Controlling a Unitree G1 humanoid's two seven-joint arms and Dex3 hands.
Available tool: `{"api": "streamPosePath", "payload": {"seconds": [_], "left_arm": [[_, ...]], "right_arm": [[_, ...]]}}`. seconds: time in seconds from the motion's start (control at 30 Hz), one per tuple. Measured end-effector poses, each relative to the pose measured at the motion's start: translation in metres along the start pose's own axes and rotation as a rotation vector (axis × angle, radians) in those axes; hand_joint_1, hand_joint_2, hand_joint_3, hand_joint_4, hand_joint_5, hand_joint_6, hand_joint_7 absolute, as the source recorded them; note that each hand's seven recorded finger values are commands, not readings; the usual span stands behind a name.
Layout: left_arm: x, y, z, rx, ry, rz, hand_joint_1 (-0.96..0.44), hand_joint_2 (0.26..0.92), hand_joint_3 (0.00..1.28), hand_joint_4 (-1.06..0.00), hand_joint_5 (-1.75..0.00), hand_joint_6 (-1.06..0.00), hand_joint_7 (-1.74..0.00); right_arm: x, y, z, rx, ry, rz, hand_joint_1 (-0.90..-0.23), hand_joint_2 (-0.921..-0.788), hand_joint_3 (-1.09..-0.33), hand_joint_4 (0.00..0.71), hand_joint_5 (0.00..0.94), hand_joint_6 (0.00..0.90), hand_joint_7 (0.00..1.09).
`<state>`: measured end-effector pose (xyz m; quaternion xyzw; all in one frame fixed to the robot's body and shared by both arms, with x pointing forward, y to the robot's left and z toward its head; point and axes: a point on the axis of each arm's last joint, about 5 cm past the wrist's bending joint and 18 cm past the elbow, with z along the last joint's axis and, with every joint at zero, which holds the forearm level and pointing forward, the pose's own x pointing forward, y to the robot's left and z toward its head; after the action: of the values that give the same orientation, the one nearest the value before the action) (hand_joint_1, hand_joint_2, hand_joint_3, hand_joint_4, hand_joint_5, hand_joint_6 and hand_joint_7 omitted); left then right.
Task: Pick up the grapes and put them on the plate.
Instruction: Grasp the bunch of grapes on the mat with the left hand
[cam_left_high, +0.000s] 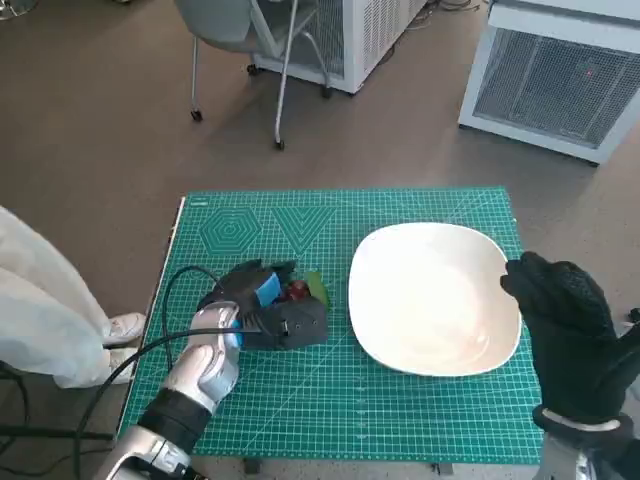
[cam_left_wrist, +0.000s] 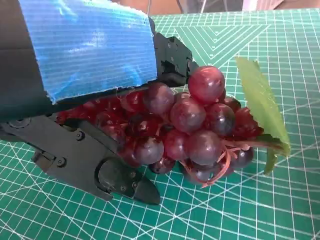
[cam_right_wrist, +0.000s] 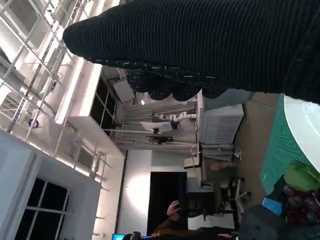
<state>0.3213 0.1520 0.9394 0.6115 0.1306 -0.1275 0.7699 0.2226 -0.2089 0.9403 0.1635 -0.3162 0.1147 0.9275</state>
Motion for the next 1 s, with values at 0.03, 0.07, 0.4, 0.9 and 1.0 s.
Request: {"api": "streamPosePath", "payload": {"seconds": [0.03,0.07,0.4,0.9,1.0], "left_arm": [[0.0001,-0.0003,-0.0002,-0.002,-0.001,0.005,-0.03,0.804,0.02,-0.32,-0.05,-0.43,-0.05],[0.0003,-0.0006,-0.0003,-0.004,-0.003,0.012,0.01,0.816,0.02,-0.38,-0.09,-0.47,-0.05],[0.005,-0.0052,-0.0023,0.025,-0.038,0.112,0.01,0.754,0.47,-0.5,-1.35,-0.54,-1.25],[0.0051,-0.0056,-0.0057,0.026,-0.085,0.114,0.0,0.72,0.6,-0.44,-1.51,-0.5,-1.39],[0.005,-0.0052,-0.0064,0.018,-0.09,0.111,0.0,0.724,0.6,-0.45,-1.48,-0.48,-1.42]], "right_arm": [[0.0,0.0,0.0,0.0,0.0,0.0,-0.343,-0.921,-0.563,0.48,0.58,0.255,0.9],[0.0,0.0,0.0,-0.001,0.0,0.0,-0.343,-0.921,-0.563,0.48,0.58,0.255,0.9],[0.0,0.0,-0.0004,-0.003,0.004,0.0,-0.342,-0.921,-0.563,0.48,0.581,0.254,0.9],[-0.0014,-0.0028,-0.0037,0.002,0.01,-0.016,-0.342,-0.921,-0.56,0.486,0.583,0.257,0.9],[-0.0014,-0.003,-0.0041,0.003,0.01,-0.016,-0.341,-0.921,-0.56,0.487,0.583,0.259,0.9]]}}
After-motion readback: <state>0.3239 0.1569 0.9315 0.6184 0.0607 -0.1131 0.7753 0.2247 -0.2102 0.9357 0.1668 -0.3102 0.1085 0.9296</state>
